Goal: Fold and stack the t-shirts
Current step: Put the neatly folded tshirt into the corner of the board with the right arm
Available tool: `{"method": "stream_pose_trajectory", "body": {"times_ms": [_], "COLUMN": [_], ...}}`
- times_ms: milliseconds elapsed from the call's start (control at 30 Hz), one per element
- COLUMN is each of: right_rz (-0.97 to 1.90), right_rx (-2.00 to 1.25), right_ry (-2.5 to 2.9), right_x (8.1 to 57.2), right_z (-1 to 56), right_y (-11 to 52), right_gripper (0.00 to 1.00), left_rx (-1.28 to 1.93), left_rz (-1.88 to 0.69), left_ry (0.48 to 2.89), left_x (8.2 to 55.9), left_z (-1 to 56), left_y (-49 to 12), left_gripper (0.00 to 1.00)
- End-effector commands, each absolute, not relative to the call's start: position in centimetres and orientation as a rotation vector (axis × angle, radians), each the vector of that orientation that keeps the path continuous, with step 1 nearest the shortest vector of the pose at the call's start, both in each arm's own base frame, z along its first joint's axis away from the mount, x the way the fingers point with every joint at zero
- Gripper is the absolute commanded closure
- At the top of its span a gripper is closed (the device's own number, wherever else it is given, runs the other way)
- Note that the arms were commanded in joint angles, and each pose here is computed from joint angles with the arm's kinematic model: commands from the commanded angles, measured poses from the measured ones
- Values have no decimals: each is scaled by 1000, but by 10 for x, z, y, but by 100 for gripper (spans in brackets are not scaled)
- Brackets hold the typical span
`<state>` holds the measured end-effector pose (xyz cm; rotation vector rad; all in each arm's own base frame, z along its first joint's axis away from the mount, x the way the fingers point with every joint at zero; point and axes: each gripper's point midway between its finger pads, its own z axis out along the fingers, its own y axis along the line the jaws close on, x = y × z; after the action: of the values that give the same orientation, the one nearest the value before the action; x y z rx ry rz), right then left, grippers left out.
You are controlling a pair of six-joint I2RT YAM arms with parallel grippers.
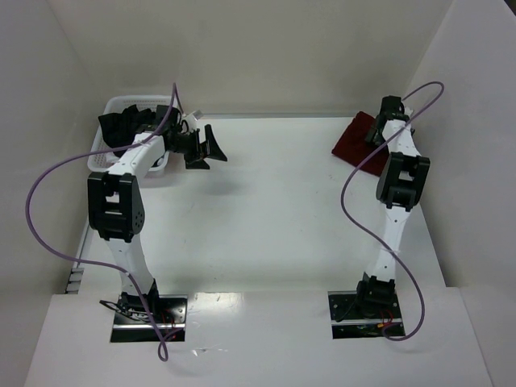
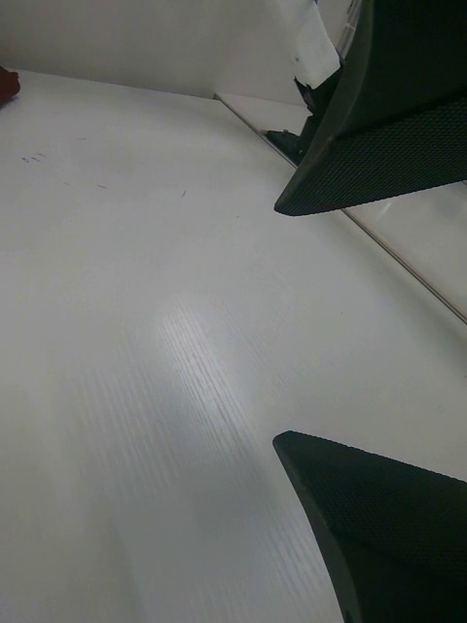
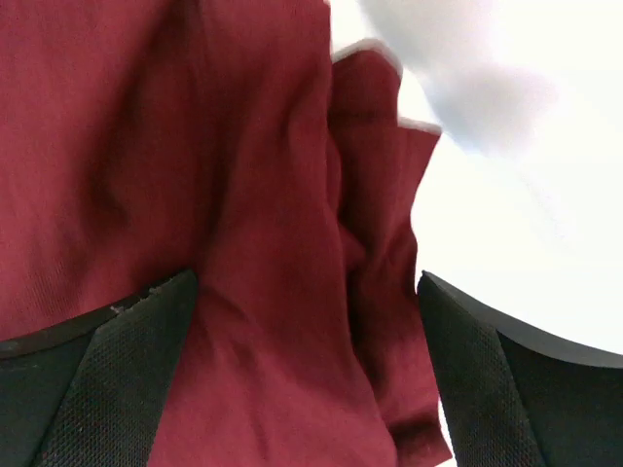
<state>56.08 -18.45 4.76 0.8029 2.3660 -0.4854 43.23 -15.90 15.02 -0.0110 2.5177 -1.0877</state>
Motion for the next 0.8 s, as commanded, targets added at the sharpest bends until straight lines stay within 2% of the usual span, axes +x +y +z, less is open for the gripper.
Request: {"method": "stream_pose_trajectory", "body": {"times_ms": [0, 167, 300, 333, 400, 433, 500, 667, 767], "right_rz": [-171, 11, -27, -20, -6, 13, 23, 52, 58], "right_rx": [747, 749, 811, 820, 852, 846, 851, 830, 804], "right_ry": [2164, 2154, 2143, 2087, 2080, 2017, 2024, 1918, 1929], "right_x": [586, 577, 561, 562, 549, 548, 532, 495, 478], "right_z": [109, 105, 105, 122, 116, 139, 134, 184, 195], "right_y": [-148, -121, -124, -126, -122, -121, -112, -96, -84], "right_gripper": [0, 0, 0, 0, 0, 0, 0, 0, 0], "left_rx": [73, 78, 101, 98, 104, 101, 107, 135, 144], "left_rz": [-1093, -1091, -1082, -1083, -1081, -1082, -1080, -1067, -1063], "left_ry": [2443, 2435, 2409, 2415, 2405, 2409, 2399, 2366, 2348], "left_x": [438, 431, 425, 421, 415, 412, 406, 398, 393], "left_z": [175, 181, 192, 191, 197, 193, 198, 214, 222], "left_y": [-159, -159, -158, -158, -157, -157, -157, -156, -156], "left_gripper": [1, 1, 1, 1, 1, 1, 1, 1, 1]}}
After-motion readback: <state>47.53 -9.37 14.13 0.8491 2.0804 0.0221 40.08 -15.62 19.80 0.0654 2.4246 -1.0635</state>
